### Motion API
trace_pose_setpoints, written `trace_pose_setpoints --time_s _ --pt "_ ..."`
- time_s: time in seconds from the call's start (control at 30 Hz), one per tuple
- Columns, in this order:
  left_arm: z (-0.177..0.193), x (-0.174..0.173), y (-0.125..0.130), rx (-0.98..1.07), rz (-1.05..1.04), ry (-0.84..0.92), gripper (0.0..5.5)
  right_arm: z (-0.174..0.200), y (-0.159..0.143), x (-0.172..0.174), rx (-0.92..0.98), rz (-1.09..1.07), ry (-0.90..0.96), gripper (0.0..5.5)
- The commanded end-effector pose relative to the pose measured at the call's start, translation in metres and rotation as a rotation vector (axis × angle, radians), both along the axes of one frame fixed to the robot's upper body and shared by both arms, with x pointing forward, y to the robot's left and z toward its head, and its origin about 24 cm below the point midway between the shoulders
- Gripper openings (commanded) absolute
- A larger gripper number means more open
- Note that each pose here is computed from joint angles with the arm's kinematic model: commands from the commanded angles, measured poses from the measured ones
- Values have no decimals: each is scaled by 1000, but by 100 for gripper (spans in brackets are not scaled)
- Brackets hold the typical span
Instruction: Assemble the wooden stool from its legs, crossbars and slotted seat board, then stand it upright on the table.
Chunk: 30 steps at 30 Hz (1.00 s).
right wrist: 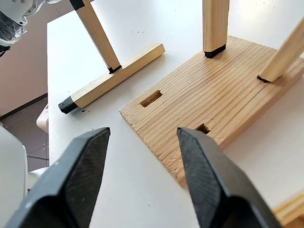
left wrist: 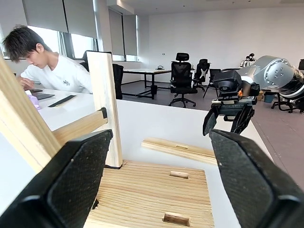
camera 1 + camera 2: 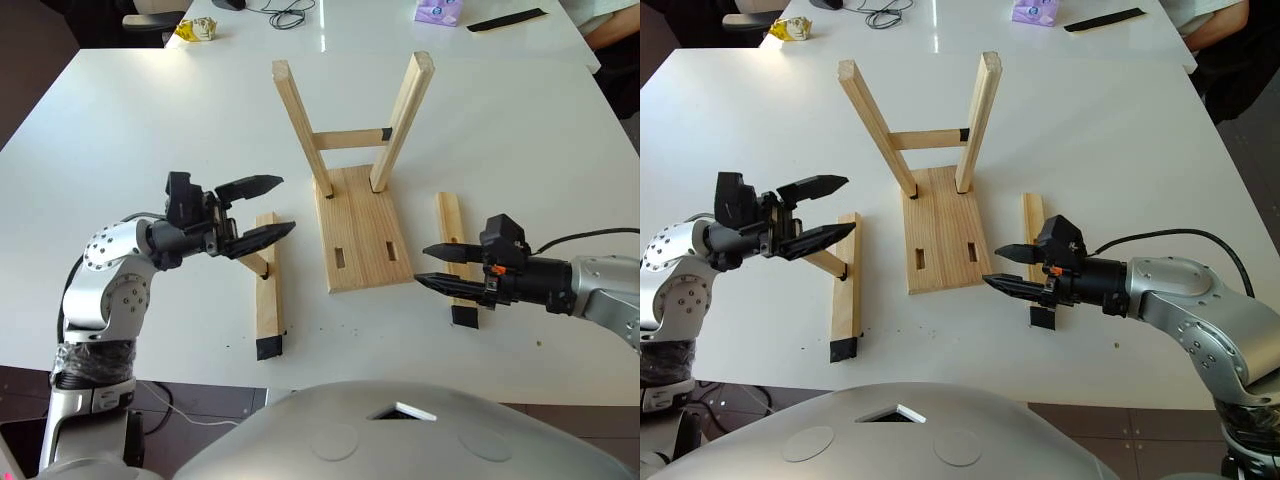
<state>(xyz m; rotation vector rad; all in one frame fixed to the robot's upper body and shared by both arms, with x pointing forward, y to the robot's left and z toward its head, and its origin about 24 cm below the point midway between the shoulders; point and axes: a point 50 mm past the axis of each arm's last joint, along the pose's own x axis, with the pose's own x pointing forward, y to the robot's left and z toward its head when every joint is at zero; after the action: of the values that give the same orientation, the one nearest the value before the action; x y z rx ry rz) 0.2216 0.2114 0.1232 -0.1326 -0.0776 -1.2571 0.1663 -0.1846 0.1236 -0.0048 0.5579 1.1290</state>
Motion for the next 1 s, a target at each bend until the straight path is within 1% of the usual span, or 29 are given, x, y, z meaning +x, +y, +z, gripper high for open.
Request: trace_pose_setpoints --time_s 0.03,0.3,0.37,0.4,0.47,0.6,0.7,0.83,1.0 --pt "14 4 -3 -8 -1 31 378 3 3 -1 7 1 -15 260" --pt "109 6 -15 -149 -60 -127 378 7 2 -2 33 -42 -42 260" --pt "121 -2 -18 -148 -113 -118 378 7 2 -4 40 -62 -46 260" --pt "120 -9 -20 -127 -150 -88 378 7 2 -5 43 -71 -47 260" --pt "106 -24 -24 -56 -204 -2 378 7 1 -7 47 -88 -49 260" --pt "62 -62 -29 50 -289 253 378 7 1 -9 53 -113 -58 260" --pt "32 -83 -29 168 -295 371 378 8 1 -9 58 -122 -63 260" --pt "-11 -98 -20 354 -254 413 378 7 2 -8 56 -124 -65 260" --pt "-45 -102 -14 479 -202 375 378 4 6 -9 65 -125 -59 260"
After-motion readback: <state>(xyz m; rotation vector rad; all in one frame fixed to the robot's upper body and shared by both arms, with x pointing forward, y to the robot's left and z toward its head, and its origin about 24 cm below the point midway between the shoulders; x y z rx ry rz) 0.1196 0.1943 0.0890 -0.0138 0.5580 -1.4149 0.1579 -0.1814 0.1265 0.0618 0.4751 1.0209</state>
